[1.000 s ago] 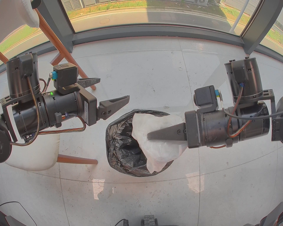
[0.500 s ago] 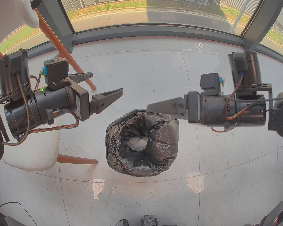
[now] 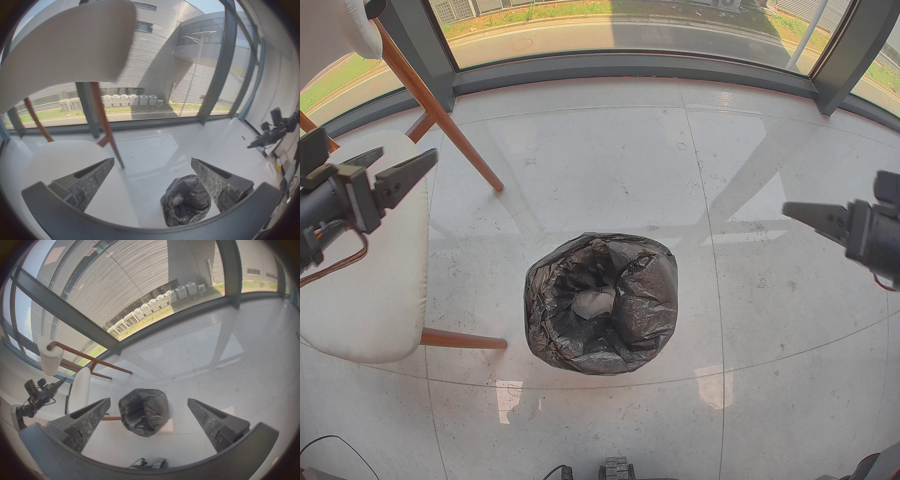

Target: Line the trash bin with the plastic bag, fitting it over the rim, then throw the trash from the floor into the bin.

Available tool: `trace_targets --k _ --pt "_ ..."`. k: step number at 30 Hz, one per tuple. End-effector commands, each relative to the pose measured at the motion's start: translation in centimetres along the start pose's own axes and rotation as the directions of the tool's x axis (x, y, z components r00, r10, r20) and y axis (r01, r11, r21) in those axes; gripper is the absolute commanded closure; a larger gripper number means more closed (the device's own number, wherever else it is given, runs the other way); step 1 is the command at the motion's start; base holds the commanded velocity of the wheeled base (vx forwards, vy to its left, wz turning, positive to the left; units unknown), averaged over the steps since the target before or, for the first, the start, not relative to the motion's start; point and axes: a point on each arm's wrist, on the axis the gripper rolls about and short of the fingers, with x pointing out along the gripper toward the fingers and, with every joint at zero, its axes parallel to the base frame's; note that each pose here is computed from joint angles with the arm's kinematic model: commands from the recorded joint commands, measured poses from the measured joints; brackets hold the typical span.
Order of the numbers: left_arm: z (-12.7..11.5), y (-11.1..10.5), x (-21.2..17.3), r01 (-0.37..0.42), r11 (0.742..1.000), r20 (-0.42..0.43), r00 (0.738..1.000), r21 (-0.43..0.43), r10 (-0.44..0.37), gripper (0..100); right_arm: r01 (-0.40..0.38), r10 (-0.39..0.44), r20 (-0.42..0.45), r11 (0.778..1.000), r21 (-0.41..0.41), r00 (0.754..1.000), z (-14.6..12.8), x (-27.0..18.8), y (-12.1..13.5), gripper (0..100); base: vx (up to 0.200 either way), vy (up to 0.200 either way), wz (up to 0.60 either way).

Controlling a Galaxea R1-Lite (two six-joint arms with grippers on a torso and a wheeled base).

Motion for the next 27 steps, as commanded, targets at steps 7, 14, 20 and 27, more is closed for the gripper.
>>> trace_targets --k 7,14,20,27 --pt "-10.6 0.2 -16.7 -0.379 0.922 0.04 0.923 -0.072 0.383 0 0.464 -0.38 0.368 0.869 -0.173 0.849 -17.4 -15.2 -7.8 0 0.0 0.0 0.0" --pt "-19.7 -1.3 -21.5 -0.479 0.875 -0.127 0.874 -0.068 0.468 0 0.513 -0.414 0.386 0.834 -0.203 0.825 -21.9 -14.8 -9.5 0 0.0 0.0 0.0" --pt "-19.8 -1.4 -21.6 -0.492 0.853 -0.139 0.87 -0.176 0.473 0 0.388 -0.313 0.285 0.885 -0.259 0.906 -22.6 -14.5 -9.4 0 0.0 0.0 0.0" --pt "-20.0 -2.1 -22.0 -0.336 0.942 -0.108 0.937 -0.016 0.332 0 0.434 -0.32 0.383 0.863 -0.258 0.866 -23.0 -15.0 -9.1 0 0.0 0.0 0.0"
